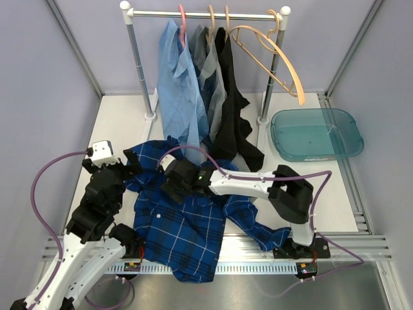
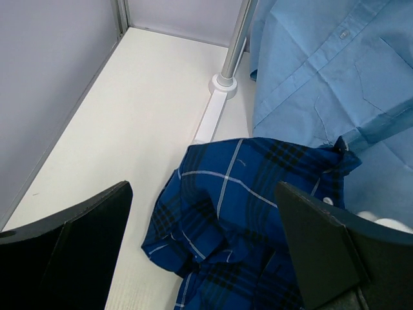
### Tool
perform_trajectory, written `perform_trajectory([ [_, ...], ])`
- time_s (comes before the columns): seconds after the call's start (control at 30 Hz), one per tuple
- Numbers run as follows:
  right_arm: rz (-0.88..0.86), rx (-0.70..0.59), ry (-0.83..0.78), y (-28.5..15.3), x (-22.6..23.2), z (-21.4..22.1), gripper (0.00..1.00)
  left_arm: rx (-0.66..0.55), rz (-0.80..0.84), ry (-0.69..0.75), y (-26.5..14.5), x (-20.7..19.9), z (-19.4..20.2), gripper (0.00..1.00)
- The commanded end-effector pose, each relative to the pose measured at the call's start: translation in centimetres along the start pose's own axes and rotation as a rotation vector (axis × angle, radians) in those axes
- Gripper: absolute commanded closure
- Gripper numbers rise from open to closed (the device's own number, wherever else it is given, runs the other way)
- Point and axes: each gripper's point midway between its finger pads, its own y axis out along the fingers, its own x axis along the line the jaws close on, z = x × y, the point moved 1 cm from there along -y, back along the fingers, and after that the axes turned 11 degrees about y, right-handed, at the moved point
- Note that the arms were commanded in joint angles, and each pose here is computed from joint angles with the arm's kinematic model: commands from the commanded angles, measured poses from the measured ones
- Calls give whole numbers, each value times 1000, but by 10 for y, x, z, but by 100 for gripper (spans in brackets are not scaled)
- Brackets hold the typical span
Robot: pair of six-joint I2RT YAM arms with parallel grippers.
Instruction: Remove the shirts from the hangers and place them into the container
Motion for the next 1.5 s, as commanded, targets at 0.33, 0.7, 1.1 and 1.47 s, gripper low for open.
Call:
perform_trajectory([
  [0.33,78,3,72,15,0,0,51,-46,-22,-54,0,4,-11,1],
  [0.7,78,-23,105,-12,-4,-12,100,-44,-18,-58,0,3,-10,1],
  [1.1,173,-395,312,-227,-84,-61,100,-44,-25,-62,0,4,-10,1],
  [1.47,526,-725,642,-411,-204,-46,100,-35,-24,-57,2,3,-8,1],
])
